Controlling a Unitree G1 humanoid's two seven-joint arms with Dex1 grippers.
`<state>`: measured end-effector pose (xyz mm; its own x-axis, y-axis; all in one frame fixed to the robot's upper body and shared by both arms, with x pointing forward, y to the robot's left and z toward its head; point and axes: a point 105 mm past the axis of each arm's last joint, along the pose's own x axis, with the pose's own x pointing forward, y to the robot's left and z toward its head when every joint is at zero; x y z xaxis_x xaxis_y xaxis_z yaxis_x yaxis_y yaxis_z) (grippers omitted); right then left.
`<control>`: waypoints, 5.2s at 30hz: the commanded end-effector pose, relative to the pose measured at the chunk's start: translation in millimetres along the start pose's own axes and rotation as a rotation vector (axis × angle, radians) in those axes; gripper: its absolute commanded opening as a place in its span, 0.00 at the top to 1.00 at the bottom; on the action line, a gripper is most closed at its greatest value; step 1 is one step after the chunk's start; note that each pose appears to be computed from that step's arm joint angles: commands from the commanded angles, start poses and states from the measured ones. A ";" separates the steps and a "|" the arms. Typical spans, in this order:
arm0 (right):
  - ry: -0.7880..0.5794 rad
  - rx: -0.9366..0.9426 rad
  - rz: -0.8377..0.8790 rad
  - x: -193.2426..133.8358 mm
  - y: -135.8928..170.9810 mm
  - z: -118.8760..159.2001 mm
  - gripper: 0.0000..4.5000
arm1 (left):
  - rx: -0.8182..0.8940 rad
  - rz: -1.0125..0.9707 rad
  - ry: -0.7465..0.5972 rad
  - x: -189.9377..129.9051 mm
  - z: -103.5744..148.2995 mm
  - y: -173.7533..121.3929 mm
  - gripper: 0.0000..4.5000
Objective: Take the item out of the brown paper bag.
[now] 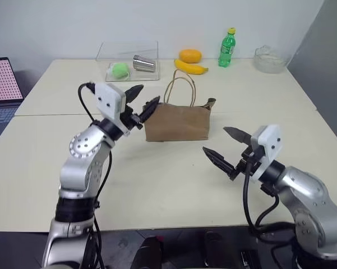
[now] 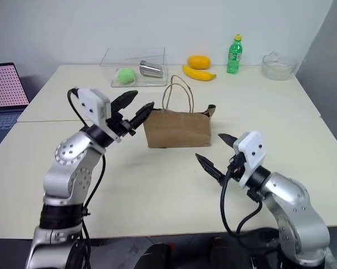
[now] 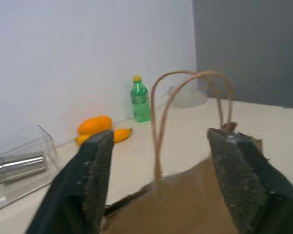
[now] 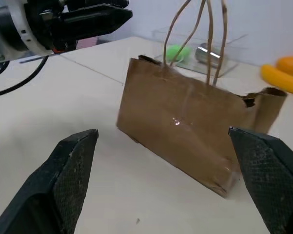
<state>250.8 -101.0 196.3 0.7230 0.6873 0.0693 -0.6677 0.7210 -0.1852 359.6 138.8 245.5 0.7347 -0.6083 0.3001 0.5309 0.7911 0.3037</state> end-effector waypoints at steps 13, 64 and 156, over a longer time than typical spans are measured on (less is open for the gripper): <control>-0.084 -0.056 -0.130 -18.0 18.6 13.9 0.00 | 0.432 -0.150 0.435 66.0 -50.1 61.5 1.00; 0.214 0.104 0.200 -48.5 70.4 -31.3 0.00 | 0.529 -1.117 0.155 -84.9 -50.7 -102.0 0.34; 0.320 -0.025 0.363 -0.2 73.9 -74.8 0.99 | 0.330 -0.875 0.021 -11.1 -19.4 -115.6 1.00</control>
<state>217.4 -57.5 92.1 0.4711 0.8021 -0.3671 -0.8810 0.4481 -0.1516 301.8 54.9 173.9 0.1363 -0.9678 -0.2117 0.7957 -0.0203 0.6053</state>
